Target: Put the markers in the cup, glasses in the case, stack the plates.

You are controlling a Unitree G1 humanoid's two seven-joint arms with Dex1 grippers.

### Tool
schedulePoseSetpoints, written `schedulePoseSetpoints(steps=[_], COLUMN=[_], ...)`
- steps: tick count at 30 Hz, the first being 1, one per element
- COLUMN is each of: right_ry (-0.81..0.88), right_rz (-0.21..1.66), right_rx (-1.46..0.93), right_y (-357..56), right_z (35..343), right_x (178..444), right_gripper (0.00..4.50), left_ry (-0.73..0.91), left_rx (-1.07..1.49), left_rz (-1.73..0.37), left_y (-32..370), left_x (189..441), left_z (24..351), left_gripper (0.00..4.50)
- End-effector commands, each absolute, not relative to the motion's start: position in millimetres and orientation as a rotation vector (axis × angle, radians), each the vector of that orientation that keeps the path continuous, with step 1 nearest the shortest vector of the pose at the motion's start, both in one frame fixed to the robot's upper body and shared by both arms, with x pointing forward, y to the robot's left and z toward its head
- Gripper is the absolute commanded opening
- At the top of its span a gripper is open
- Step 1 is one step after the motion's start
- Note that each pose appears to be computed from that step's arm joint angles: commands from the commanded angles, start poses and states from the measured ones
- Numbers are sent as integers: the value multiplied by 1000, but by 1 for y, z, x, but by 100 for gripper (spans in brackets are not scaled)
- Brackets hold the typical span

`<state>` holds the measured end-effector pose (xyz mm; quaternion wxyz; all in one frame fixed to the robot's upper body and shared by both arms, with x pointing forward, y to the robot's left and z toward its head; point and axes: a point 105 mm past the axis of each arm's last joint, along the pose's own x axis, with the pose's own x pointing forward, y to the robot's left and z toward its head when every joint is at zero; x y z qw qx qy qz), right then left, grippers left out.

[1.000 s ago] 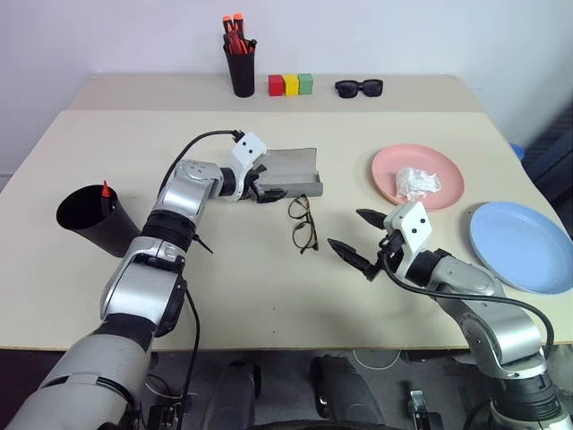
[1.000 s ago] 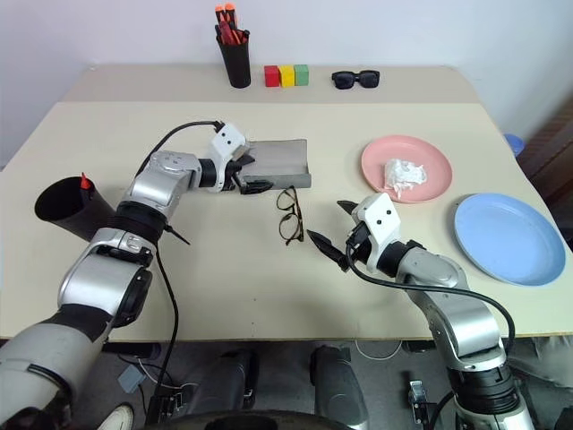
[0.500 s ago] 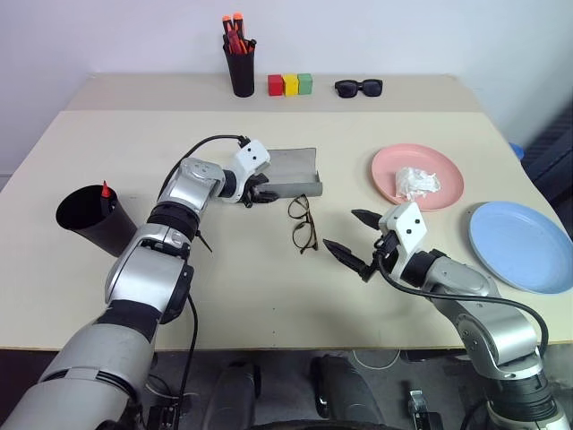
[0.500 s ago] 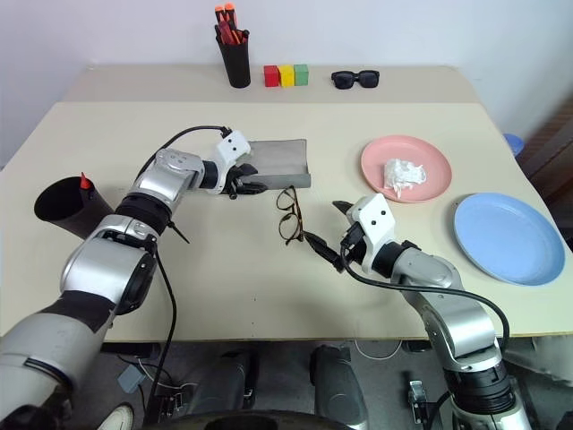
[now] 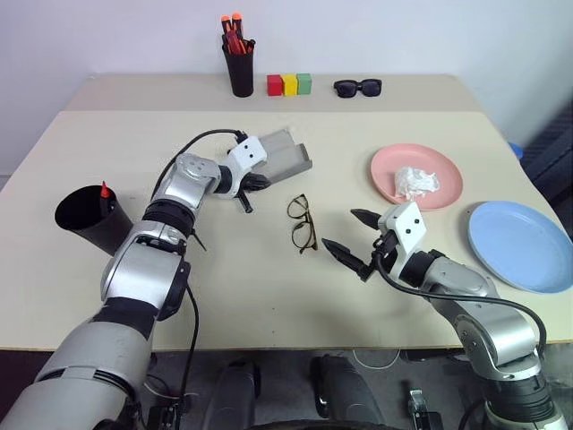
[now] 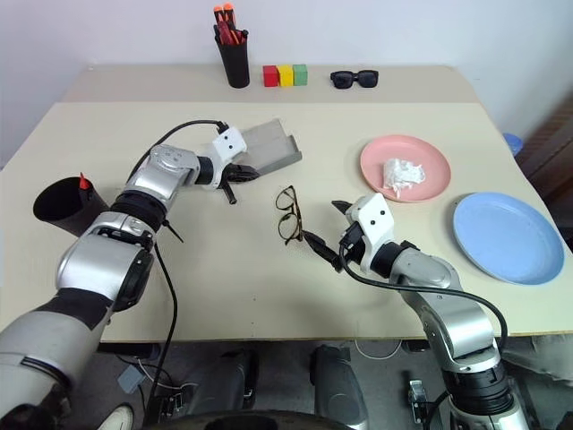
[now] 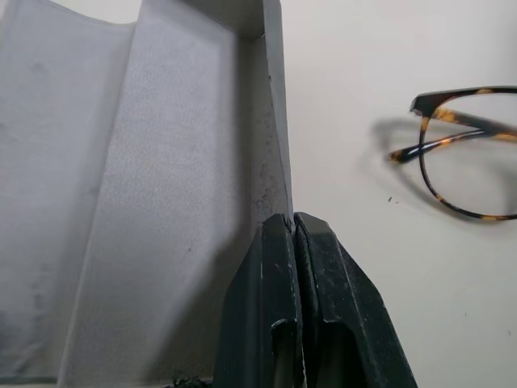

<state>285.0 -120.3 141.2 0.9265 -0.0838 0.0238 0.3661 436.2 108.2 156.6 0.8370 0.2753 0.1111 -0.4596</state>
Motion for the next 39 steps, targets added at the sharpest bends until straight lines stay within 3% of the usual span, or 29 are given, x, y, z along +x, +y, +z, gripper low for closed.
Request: schedulePoseSetpoints(steps=[1,9,18,21,25,30,39], right_ry=[-15,37,58,65,91,197,391], right_rz=[777,806,791,785,779,739,721], right_rx=[-186,-138,-69,-64,-53,-51,168], right_y=[-115,-112,-112,-113,-113,-113,-96], right_z=[157,154,162,162,161,151,147], right_x=[280,282,294,297,300,311,330], right_gripper=[450,450,450,450,450,450,450], left_ry=[102,202,338,347,330,287,78], left_rx=[623,735,781,757,761,752,576], left_rz=[-1092,-1411,-1475,-1480,-1481,-1469,-1321], left_y=[120,154,158,156,154,152,139], left_x=[421,363,345,342,338,337,342], left_z=[187,179,158,156,155,161,186], left_gripper=[4,4,4,84,278,278,278])
